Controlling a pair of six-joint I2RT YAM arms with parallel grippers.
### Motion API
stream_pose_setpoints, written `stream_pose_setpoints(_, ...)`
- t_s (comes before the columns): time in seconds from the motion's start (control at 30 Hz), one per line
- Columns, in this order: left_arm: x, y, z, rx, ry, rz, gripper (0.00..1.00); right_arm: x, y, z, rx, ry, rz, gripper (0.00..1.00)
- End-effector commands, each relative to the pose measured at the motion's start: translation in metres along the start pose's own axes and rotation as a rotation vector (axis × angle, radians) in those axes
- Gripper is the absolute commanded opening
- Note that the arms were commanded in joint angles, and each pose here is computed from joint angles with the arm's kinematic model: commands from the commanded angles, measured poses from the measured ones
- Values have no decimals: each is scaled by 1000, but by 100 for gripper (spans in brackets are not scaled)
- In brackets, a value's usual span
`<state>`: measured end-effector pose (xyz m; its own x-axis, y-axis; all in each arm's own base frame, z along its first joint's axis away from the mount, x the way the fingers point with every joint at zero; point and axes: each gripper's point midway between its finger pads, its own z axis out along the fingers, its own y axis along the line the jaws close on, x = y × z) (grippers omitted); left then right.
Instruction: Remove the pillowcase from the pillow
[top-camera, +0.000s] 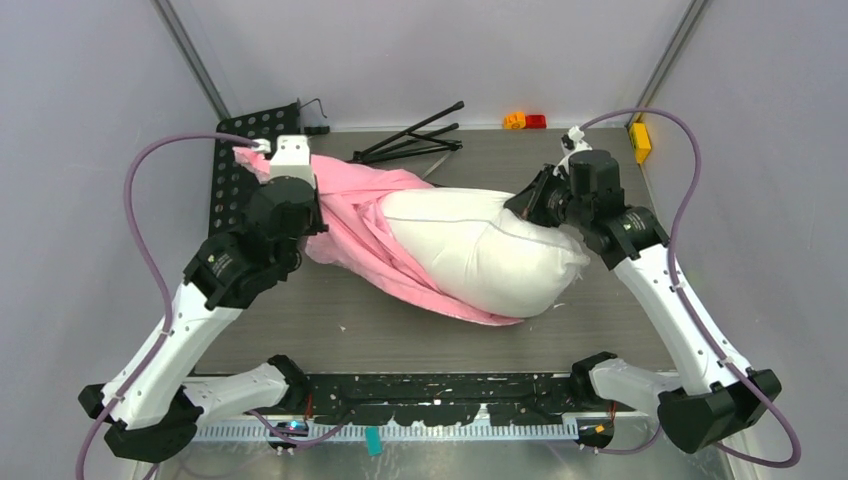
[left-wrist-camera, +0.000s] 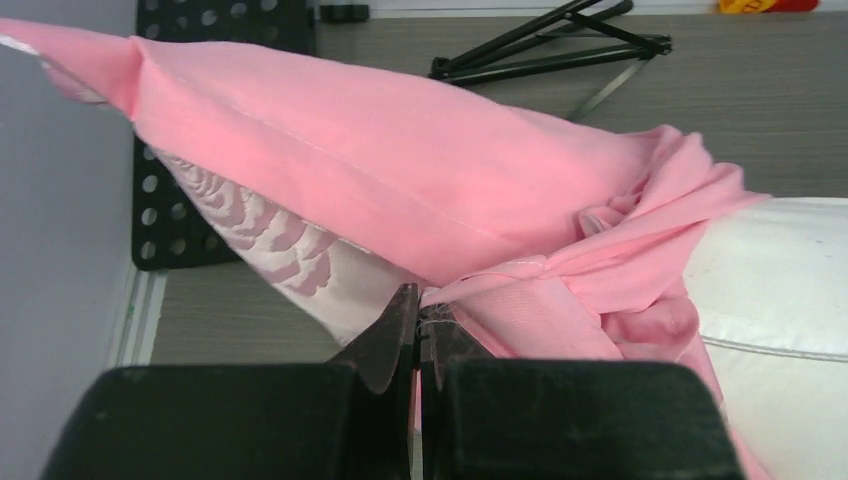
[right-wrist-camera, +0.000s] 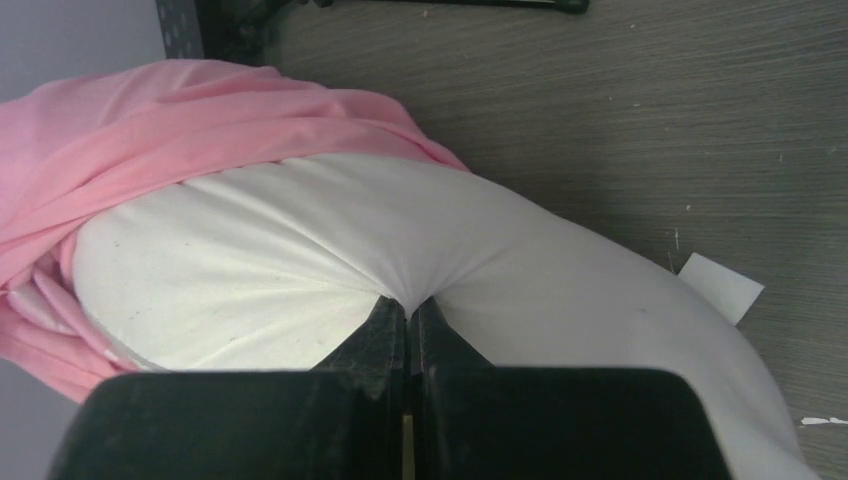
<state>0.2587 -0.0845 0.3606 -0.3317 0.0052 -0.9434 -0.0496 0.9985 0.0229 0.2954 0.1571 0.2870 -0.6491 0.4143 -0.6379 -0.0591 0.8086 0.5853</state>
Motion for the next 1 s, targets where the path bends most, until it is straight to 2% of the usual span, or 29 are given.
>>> stream_pose_setpoints(0.0,-29,14,-6,-19,-75,-3,0,-39,-38,4,188,-126,-47,0)
stream_pose_setpoints(0.1,-4,-29,24,110,-1,42,0,-40,-45,12,223,-109,-69,0)
stream_pose_setpoints(0.13,8,-39,35,127,39,49,0,-38,-40,13,201,-90,-83,5)
stream_pose_setpoints(0.17,20,-47,47,146,84,49,0,-31,-28,14,127,-39,-110,16)
stream_pose_setpoints(0.23,44,-64,68,196,178,38,0,-20,-6,11,0,30,-141,53)
stream_pose_setpoints(0.27,53,-71,76,218,214,26,0,-17,-1,10,-28,37,-147,67)
stream_pose_setpoints(0.3,62,-76,84,234,245,15,0,-18,0,7,-35,34,-151,75)
stream_pose_setpoints(0.33,67,-81,90,247,264,3,0,-20,0,3,-31,21,-159,79)
stream_pose_setpoints(0.4,78,-89,100,261,291,-2,0,-25,-3,-5,-1,-6,-182,83)
stream_pose_setpoints(0.7,118,-98,130,244,378,27,0,-45,23,-56,-47,-132,-258,87)
stream_pose_setpoints(0.83,125,-101,132,253,389,20,0,-41,32,-68,-96,-138,-279,88)
stream_pose_setpoints(0.97,129,-100,133,244,398,24,0,-23,46,-74,-192,-87,-282,88)
